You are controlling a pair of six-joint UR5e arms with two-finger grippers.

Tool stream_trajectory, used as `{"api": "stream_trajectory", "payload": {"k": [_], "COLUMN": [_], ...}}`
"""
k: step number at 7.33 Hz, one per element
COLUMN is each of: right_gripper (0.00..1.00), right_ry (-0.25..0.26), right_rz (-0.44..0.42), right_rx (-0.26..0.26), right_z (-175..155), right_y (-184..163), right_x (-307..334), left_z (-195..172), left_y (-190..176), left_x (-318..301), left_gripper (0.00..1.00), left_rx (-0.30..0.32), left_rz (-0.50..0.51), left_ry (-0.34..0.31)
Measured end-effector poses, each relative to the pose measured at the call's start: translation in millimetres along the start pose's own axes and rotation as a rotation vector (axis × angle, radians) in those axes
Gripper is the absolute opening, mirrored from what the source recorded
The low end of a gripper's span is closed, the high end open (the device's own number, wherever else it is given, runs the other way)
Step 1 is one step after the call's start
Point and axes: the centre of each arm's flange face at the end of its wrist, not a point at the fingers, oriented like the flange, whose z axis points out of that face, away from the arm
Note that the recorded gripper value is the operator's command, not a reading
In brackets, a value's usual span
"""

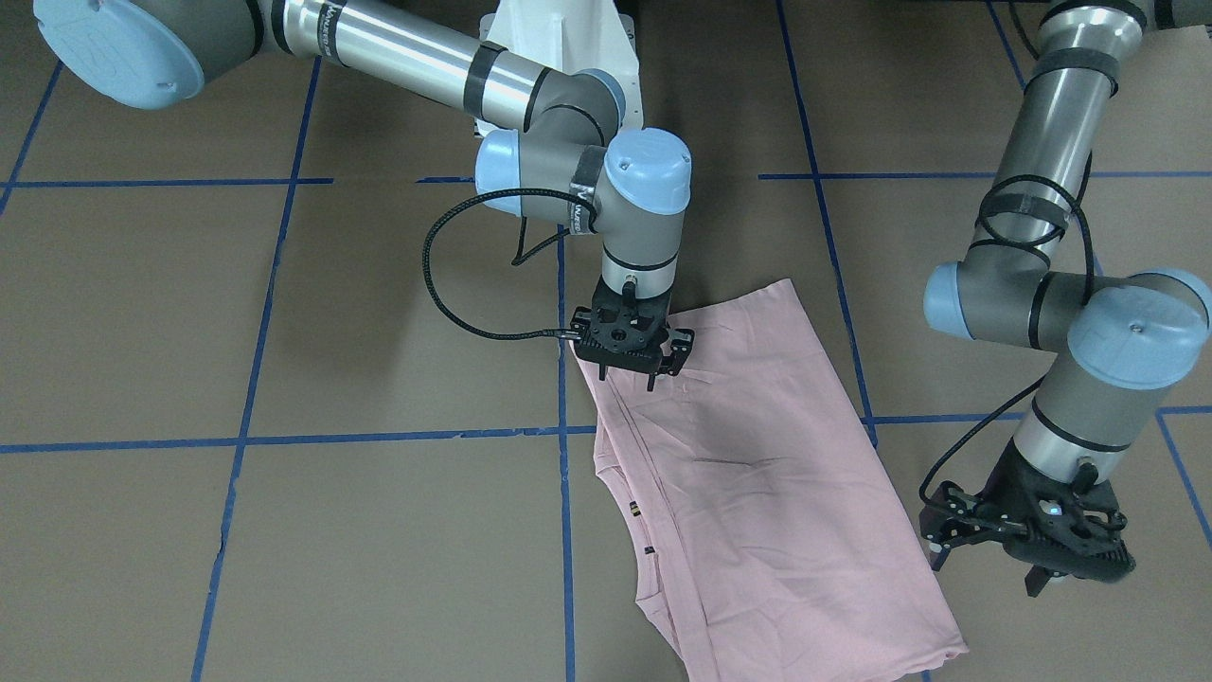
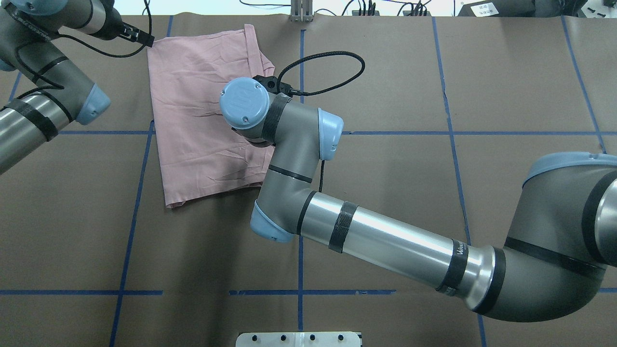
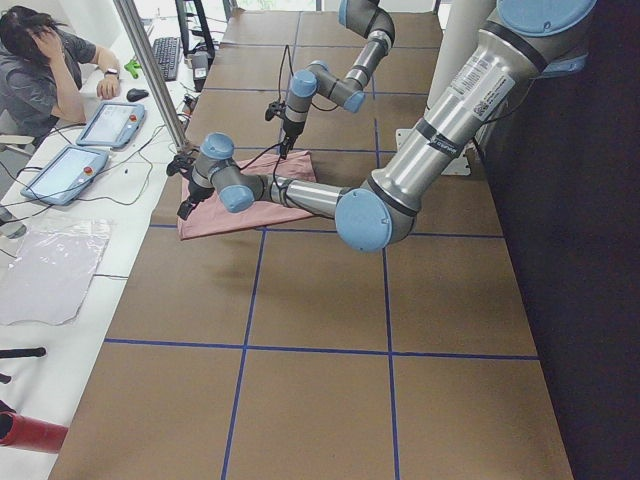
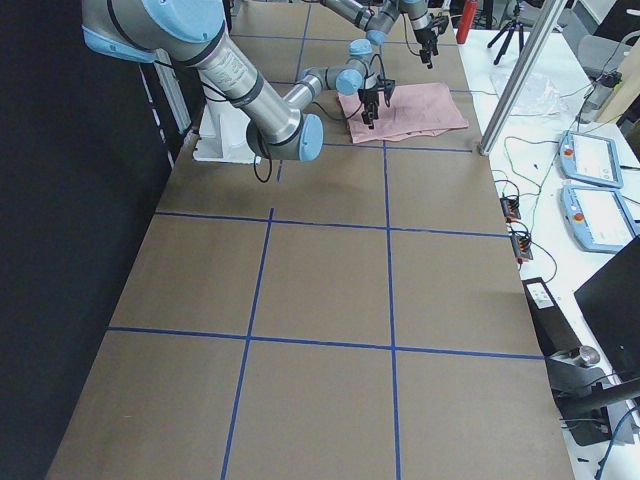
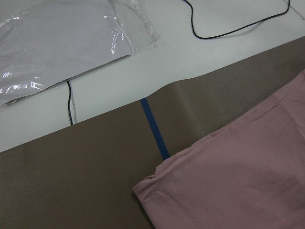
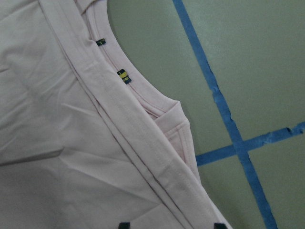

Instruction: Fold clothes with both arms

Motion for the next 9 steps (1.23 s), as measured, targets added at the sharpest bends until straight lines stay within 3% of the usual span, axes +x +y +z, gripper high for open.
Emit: {"api": "stream_trajectory", "payload": {"k": [5, 6, 7, 8, 9], "right_gripper": [0.58, 0.46, 0.14, 0.0, 0.0], "right_ry": [0.047, 0.052, 0.055, 0.058, 0.06], "right_rz": [-0.02, -0.024, -0.026, -0.023, -0.015], "right_rx": [0.015, 0.018, 0.019, 0.018, 0.019], "right_z": [22.2, 25.2, 27.2, 28.6, 29.0], "right_y": [27.1, 31.0, 33.6, 35.5, 35.9], "right_x": [2.8, 3.4, 4.1, 4.8, 5.2], "left_z": [-0.3, -0.2, -0.1, -0.1, -0.2], "left_y": [6.4, 6.7, 7.0, 6.9, 6.9], "left_x": [-2.6, -2.8, -3.0, -2.9, -2.9], "left_gripper": [1.0, 1.0, 1.0, 1.0, 1.0], "left_rx": [-0.003, -0.003, -0.003, -0.003, -0.003], "left_rz": [0.0, -0.001, -0.001, -0.001, -0.001], "left_ry": [-0.001, -0.001, -0.001, -0.001, -0.001]}}
